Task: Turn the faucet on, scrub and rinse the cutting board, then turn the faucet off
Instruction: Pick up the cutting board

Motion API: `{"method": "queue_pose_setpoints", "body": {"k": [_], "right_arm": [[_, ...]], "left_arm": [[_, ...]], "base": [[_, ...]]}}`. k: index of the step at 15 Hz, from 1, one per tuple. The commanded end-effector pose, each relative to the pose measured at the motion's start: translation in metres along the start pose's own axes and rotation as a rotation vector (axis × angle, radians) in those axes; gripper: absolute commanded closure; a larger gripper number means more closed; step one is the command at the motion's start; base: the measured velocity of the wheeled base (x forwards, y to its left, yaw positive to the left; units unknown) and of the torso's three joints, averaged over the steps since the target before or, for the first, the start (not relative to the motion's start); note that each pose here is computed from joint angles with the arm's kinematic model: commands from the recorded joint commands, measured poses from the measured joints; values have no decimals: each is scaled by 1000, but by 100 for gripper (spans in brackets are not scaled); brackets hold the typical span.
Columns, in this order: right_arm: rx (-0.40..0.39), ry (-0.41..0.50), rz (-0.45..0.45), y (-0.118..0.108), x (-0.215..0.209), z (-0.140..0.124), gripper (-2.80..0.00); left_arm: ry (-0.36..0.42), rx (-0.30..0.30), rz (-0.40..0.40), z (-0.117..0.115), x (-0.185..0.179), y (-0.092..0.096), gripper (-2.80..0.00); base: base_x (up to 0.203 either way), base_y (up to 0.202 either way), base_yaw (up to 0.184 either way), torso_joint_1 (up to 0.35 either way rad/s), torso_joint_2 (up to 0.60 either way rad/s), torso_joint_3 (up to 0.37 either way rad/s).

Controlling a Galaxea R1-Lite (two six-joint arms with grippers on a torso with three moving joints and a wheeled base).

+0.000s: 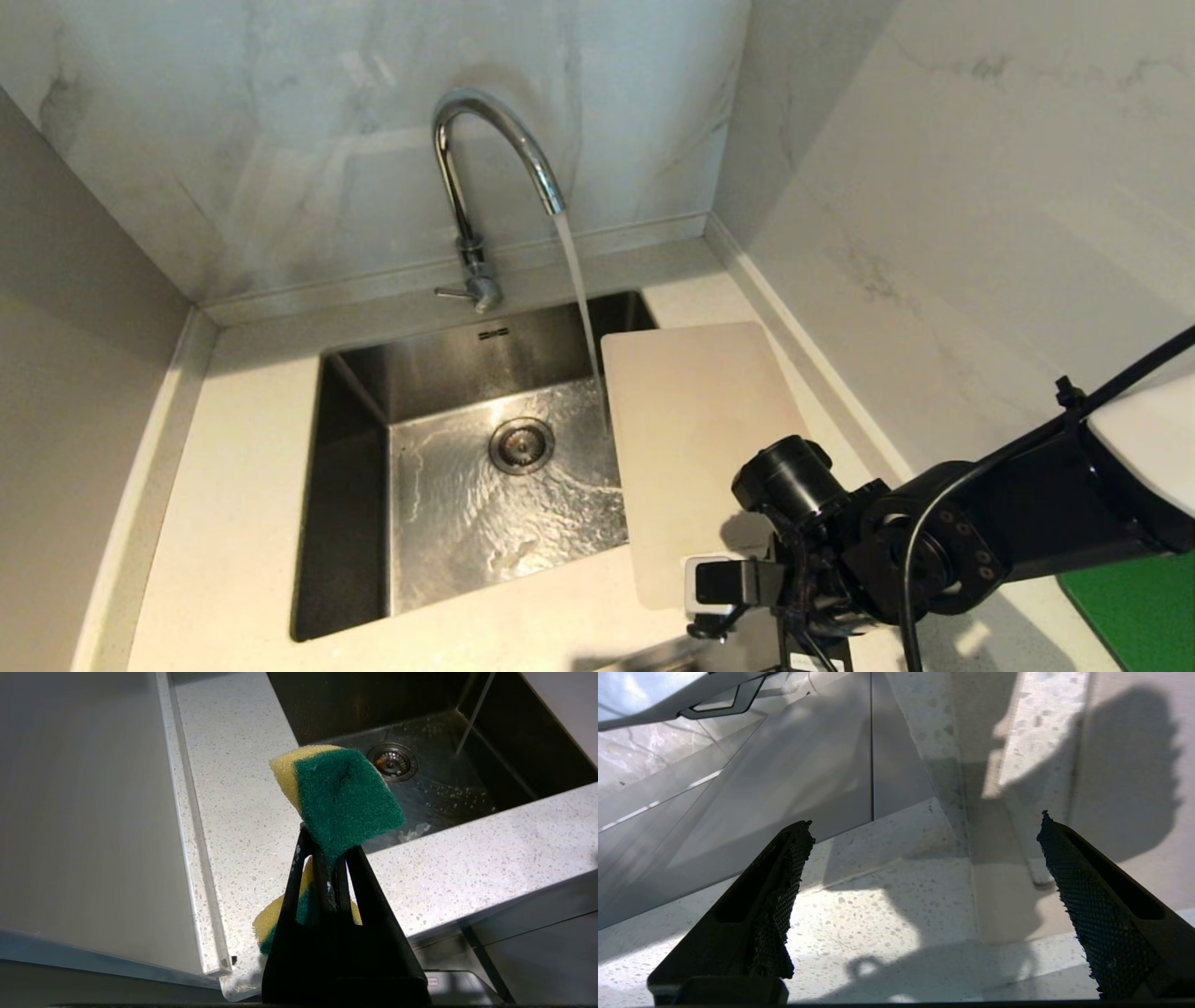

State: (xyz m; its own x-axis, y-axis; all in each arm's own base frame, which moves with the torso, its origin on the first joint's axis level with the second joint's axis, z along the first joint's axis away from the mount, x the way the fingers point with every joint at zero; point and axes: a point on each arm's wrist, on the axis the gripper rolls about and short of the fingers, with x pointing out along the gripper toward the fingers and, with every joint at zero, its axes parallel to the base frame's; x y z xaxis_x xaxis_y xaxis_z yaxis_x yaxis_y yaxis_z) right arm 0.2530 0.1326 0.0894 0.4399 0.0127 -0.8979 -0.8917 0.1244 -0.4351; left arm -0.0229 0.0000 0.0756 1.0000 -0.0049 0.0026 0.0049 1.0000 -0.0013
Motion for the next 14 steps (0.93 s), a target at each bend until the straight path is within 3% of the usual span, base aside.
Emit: {"method": "queue_pose_setpoints", "body": {"k": [1, 4, 14], "right_arm": [[-7, 9, 7, 1, 8, 1, -280], [-3, 10, -19, -1, 9, 2, -280], [-10, 32, 17, 8, 15, -2, -280]], "left_arm": [[3, 0, 0, -1, 0, 0, 0], [4, 0, 0, -1, 0, 0, 0], [3, 0, 0, -1, 0, 0, 0]], "base": [[0, 0, 0, 0, 0, 0], [0, 0, 0, 0, 0, 0], [0, 0, 0, 0, 0, 0]]}}
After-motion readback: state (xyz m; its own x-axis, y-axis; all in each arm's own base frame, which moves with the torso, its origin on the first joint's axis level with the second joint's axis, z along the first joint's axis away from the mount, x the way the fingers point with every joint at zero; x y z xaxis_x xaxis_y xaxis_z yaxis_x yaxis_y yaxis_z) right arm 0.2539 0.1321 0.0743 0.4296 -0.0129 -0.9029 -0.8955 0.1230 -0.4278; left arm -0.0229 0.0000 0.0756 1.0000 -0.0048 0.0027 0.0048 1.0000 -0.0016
